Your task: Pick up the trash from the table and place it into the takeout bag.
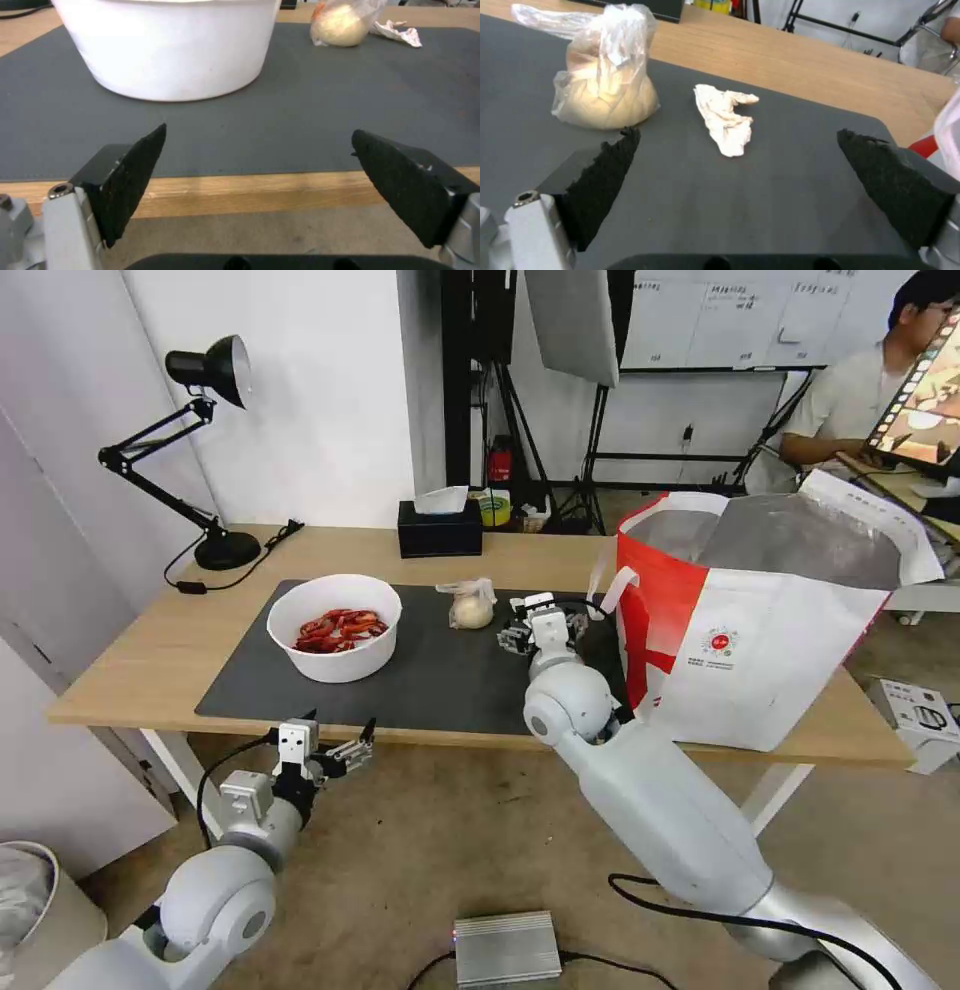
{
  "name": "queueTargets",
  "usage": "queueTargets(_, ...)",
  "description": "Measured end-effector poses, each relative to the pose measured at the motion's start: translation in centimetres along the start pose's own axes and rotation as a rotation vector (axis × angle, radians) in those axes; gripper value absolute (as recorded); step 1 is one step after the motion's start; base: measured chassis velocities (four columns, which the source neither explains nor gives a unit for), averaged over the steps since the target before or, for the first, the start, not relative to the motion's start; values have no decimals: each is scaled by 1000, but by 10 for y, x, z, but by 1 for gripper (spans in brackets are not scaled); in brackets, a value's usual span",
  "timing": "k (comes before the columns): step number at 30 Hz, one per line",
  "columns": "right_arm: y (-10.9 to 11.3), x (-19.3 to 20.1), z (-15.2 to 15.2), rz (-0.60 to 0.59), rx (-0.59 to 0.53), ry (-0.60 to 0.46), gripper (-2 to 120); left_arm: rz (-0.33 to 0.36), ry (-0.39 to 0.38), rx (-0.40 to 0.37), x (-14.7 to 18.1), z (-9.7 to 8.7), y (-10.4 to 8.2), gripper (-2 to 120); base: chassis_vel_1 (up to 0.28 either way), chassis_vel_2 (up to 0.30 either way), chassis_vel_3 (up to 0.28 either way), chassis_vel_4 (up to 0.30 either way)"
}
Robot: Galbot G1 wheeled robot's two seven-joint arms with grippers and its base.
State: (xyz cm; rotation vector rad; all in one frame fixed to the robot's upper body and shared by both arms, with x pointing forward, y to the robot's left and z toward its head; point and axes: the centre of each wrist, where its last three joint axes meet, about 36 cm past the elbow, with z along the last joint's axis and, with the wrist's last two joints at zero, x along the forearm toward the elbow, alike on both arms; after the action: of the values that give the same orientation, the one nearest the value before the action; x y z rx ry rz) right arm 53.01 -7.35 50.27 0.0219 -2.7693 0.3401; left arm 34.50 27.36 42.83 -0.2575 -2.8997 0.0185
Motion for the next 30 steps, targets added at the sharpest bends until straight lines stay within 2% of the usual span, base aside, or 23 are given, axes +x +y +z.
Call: queueTargets(30,31,-38,-44,45,-60,67,100,0,8,18,-2,6,-1,100,0,0,0,0)
